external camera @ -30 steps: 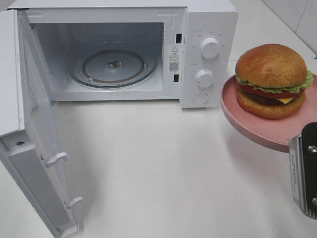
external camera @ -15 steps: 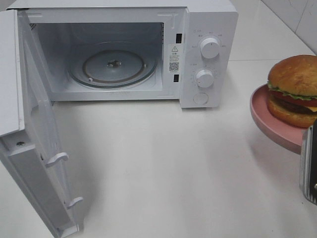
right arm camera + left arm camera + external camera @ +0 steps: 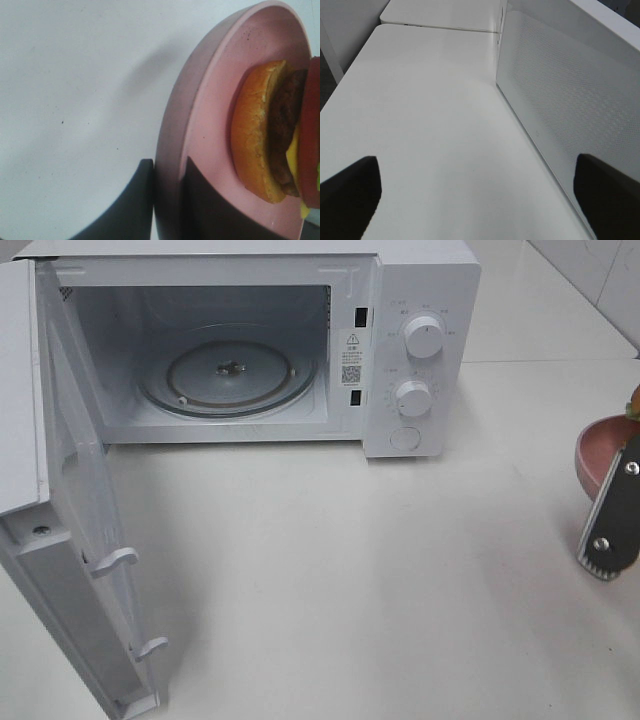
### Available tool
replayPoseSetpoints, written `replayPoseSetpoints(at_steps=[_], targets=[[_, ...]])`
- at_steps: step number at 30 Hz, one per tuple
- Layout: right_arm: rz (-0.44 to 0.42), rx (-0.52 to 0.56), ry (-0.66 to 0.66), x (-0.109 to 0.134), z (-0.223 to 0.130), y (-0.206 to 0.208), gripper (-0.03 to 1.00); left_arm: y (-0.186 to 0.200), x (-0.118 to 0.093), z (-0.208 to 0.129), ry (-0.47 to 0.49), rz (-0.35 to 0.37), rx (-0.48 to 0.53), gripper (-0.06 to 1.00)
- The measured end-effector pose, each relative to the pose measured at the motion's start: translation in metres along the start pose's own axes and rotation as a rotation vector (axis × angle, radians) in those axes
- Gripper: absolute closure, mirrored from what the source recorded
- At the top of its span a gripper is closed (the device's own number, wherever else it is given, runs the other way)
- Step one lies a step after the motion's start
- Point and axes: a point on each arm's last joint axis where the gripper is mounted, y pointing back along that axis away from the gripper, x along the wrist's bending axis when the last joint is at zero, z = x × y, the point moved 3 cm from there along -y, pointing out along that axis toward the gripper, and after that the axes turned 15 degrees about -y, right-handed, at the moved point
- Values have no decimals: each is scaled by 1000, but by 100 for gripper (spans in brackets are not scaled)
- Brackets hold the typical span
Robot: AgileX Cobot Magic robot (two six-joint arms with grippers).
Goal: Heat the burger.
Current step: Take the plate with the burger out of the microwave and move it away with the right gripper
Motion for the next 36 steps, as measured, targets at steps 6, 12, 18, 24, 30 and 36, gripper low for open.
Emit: replayPoseSetpoints(at_steps=[6,12,18,24,30,36], targets=[[-30,55,-117,-3,12,-4,87,0,0,0,0,0,0,-5],[-86,155,-271,-6,25,-9,87,0,0,0,0,0,0,-5],[-158,226,-401,-12,37,-11,87,0,0,0,0,0,0,-5],[-240,299,-491,-14,41,-14,87,0,0,0,0,0,0,-5],[-266,331,-530,-10,44,-20,87,0,0,0,0,0,0,-5],[-293,356,-583,-2,45,-29,87,0,0,0,0,0,0,-5]])
